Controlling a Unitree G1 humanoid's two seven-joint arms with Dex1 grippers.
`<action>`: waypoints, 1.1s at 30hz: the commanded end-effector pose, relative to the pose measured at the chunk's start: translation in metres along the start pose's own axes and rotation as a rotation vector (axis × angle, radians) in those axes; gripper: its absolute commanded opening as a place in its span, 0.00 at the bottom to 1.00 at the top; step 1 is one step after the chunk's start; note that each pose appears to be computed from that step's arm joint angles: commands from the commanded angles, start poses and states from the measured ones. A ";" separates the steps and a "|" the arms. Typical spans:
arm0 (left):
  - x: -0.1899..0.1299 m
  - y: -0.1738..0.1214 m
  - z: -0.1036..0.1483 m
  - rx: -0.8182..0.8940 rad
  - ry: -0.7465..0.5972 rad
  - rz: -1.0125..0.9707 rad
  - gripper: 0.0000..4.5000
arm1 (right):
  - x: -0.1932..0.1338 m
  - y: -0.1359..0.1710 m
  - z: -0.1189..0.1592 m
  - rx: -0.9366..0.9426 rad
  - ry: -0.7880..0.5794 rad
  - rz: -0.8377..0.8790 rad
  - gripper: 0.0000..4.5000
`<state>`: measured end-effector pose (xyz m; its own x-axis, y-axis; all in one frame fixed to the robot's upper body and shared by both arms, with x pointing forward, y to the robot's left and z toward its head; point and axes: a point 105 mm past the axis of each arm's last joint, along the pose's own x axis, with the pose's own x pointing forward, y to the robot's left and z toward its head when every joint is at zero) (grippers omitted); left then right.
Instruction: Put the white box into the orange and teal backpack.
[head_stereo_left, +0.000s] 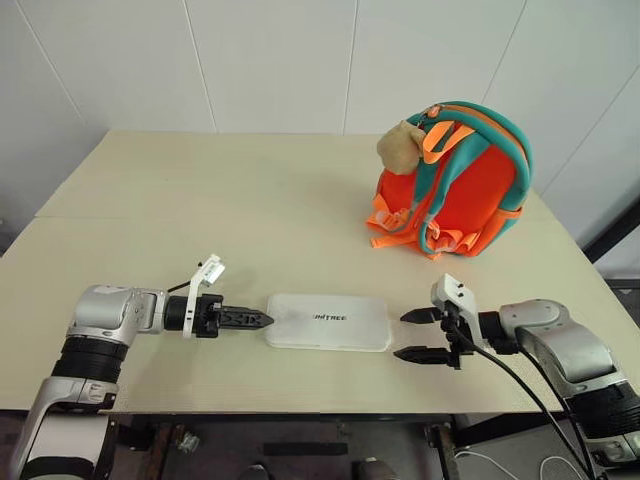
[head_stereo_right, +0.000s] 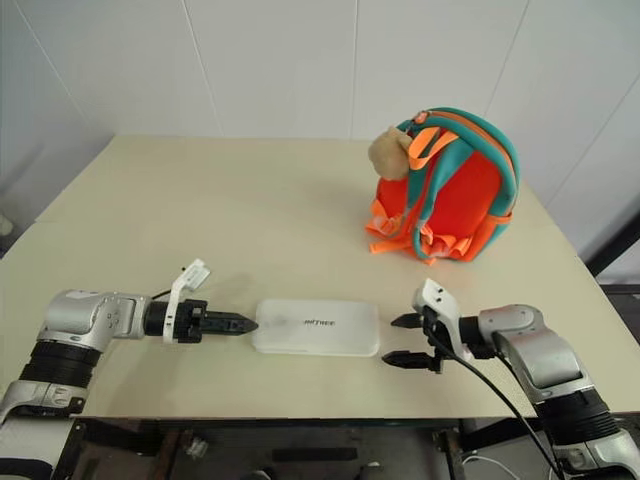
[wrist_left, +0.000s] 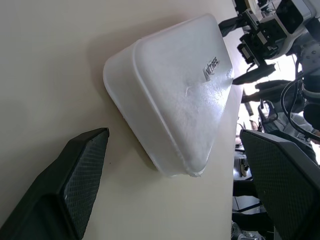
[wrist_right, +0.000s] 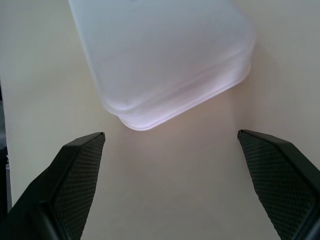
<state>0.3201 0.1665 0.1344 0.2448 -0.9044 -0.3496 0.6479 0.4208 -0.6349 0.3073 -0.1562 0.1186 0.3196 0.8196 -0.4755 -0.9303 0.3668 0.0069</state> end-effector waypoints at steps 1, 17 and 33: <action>0.012 0.002 -0.004 -0.096 -0.007 -0.009 1.00 | 0.009 0.002 0.009 -0.033 -0.026 0.014 1.00; 0.031 -0.015 0.005 -0.233 -0.063 -0.120 1.00 | 0.030 0.003 0.026 -0.088 -0.083 0.015 1.00; 0.038 -0.019 0.004 -0.243 -0.069 -0.159 0.67 | 0.030 0.004 0.019 -0.074 -0.077 -0.010 1.00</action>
<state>0.3219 0.1270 0.1280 0.2221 -0.9461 -0.2357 0.4731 0.3159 -0.8224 0.3171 -0.1203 0.1164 0.3268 0.8474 -0.4184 -0.9391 0.3410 -0.0427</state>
